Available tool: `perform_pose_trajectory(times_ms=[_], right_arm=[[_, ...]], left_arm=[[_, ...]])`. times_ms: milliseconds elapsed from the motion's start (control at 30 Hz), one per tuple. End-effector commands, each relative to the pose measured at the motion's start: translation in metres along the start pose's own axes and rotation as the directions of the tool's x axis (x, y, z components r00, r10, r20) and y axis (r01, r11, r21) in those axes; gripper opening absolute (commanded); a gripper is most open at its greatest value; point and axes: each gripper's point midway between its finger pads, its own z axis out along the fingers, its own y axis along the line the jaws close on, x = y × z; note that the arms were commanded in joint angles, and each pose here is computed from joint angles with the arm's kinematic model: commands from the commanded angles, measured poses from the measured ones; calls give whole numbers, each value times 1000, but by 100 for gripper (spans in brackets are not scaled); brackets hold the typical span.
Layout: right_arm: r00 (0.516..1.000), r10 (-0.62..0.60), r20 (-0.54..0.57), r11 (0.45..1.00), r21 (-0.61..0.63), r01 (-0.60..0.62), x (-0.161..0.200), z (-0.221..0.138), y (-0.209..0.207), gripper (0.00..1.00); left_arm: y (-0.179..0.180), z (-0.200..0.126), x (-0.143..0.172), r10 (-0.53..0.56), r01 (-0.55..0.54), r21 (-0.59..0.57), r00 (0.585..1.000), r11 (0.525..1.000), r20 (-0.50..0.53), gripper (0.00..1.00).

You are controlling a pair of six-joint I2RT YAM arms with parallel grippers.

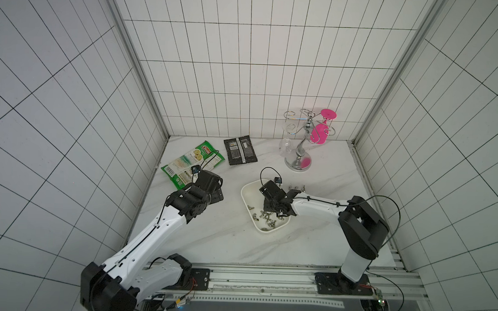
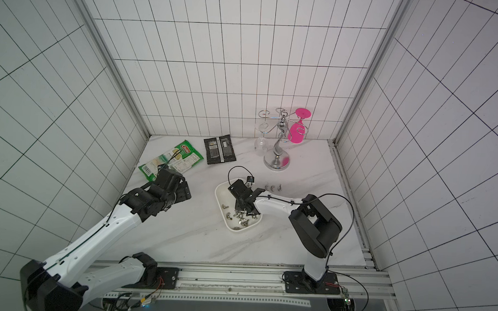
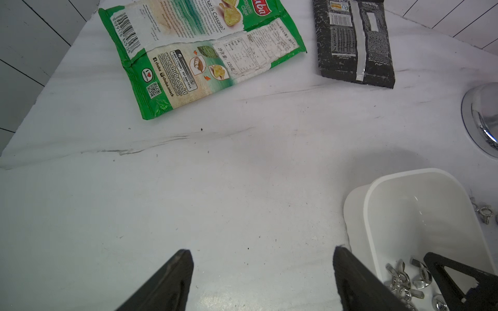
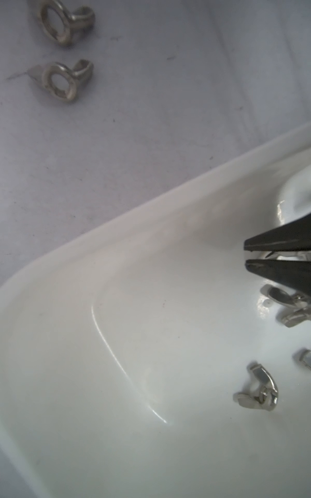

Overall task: Take out the wing nut from the storage box
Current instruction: Pick up the wing nut from the storage box.

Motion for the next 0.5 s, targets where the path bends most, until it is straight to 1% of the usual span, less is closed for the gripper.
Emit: perform_pose_trajectory(times_ms=[0,67,200,333,467], right_arm=[[999,-11,31,1000,-21,11,-17,-9,4,13],[1000,-15,26,1000,-24,16,-17,-10,5,14],[999,-37,14,999,-20,37,-10,-16,3,24],[998,-60,-9,998,-14,60,4,-14,-1,27],[997,-60,-50,998,-10,59,18,-4,-5,26]], left_arm=[[-4,-7,-10,-4,4,13,999,1000,33,85],[-4,-7,-11,-4,4,11,999,1000,34,85],[-5,-8,-12,-2,1,13,999,1000,35,85],[-6,-7,-11,0,0,15,1000,1000,28,85],[-7,-6,-11,-2,2,17,1000,1000,27,85]])
